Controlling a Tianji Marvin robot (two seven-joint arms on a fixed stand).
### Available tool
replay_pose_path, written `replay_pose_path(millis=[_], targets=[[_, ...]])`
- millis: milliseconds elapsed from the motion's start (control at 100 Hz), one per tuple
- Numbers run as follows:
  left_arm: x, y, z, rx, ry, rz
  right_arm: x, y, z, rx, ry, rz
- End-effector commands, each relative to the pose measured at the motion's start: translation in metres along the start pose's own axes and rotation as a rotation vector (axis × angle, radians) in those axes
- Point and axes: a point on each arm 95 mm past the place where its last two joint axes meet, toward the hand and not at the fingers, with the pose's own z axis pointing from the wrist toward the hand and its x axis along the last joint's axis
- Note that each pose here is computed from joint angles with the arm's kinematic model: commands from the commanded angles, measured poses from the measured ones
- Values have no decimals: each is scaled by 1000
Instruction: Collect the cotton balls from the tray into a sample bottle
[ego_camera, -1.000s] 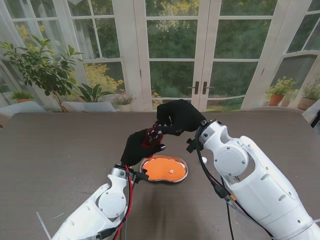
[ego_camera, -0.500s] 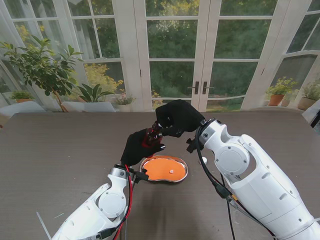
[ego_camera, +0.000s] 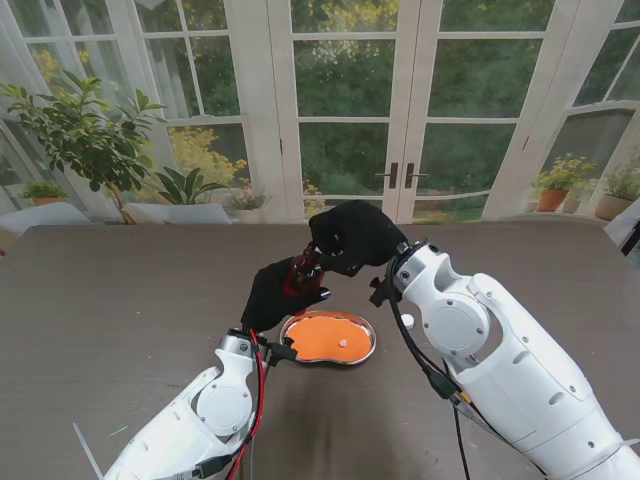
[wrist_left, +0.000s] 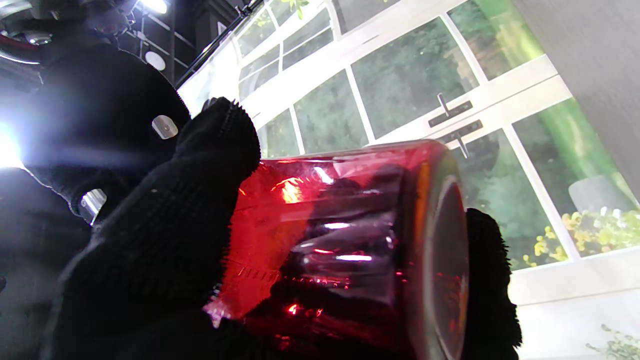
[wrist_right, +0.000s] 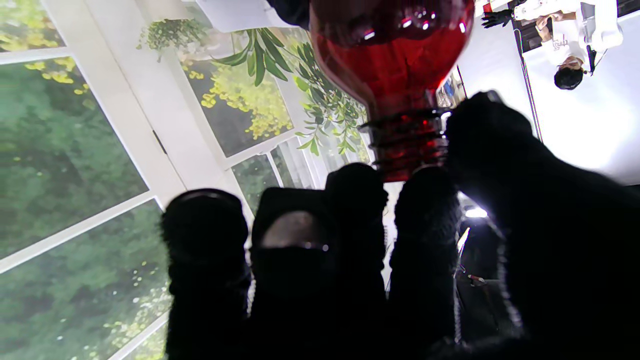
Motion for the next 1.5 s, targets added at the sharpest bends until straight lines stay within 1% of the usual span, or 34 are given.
replay_pose_path(millis=[0,290,530,800,1160,1490], targets=[[5,4,3,-8,13,-15,2,-7,-1,26,0,-5],[5,4,3,-3,14,-18,5,-5,-4,32,31,-73],[5,4,3,-3,15,-21,7,-2,-7,26,48,-176],[5,5,3,-7,13,-23,10,1,-5,-4,33,-218],[4,6,3,-16,9,-21,9,5,-2,-5,16,-207],[5,5,3,-11,9,-21,11,-3,-1,21,31,-195]])
